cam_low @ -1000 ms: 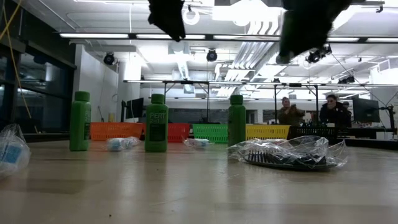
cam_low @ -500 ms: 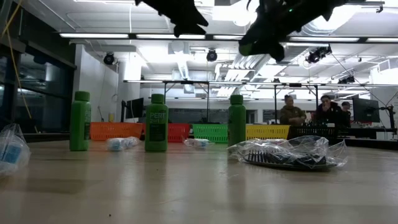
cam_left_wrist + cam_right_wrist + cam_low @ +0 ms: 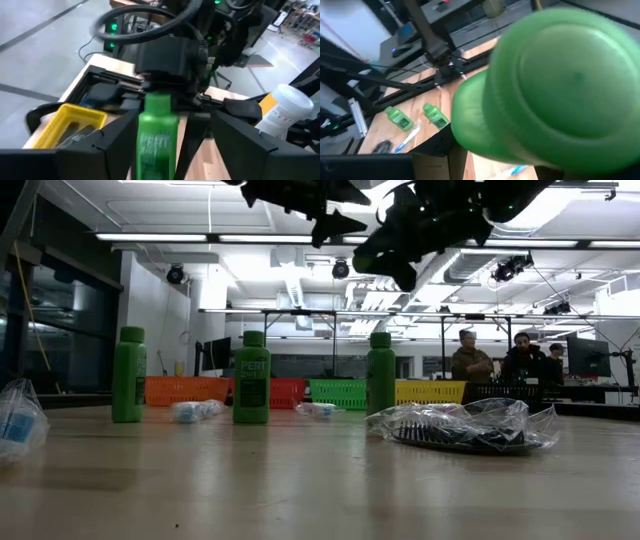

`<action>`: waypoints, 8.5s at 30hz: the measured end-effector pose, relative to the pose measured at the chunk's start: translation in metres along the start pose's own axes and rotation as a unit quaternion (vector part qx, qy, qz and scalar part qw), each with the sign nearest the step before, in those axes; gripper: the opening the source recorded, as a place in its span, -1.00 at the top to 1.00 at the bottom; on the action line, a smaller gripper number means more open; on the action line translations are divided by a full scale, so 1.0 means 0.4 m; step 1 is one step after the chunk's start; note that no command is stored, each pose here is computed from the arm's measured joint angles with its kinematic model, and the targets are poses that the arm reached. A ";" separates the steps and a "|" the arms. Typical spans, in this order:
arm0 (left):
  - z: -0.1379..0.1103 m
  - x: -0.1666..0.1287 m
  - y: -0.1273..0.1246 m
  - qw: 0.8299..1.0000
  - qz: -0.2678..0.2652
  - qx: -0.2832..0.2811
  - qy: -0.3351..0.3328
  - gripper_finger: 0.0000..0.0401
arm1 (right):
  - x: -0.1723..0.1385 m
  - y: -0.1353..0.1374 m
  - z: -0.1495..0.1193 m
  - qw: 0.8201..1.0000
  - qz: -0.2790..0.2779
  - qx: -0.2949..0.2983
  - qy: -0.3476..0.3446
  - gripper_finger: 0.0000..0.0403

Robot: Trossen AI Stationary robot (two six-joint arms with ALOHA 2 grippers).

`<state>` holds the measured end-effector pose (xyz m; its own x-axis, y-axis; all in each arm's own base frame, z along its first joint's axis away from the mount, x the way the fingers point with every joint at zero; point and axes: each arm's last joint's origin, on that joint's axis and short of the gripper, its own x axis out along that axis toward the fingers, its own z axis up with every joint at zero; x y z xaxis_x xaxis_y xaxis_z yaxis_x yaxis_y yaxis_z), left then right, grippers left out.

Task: Pick & Place Travel size toiletries
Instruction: Put the green shampoo into the green bin

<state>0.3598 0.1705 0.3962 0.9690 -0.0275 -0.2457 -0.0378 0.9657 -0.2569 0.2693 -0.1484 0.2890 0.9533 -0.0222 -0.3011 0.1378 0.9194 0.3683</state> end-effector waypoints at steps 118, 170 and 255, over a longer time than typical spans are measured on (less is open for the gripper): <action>-0.365 -0.028 -0.173 0.827 0.141 -0.059 0.541 -0.20 | -0.095 0.002 -0.030 0.984 -0.102 -0.017 0.145 -0.36; -0.715 0.015 -0.200 0.851 0.087 0.030 0.516 0.07 | -0.096 0.003 -0.034 0.983 -0.101 -0.024 0.153 -0.36; -0.253 -0.031 0.103 0.891 0.310 0.321 0.084 0.39 | 0.142 -0.106 0.163 0.971 -0.185 0.150 0.007 -0.16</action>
<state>0.3214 0.1844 0.2943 0.7584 0.5763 -0.3045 -0.3526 0.7556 0.5520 0.3349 -0.2142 0.3135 0.8201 -0.3221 -0.4730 0.5445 0.6933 0.4720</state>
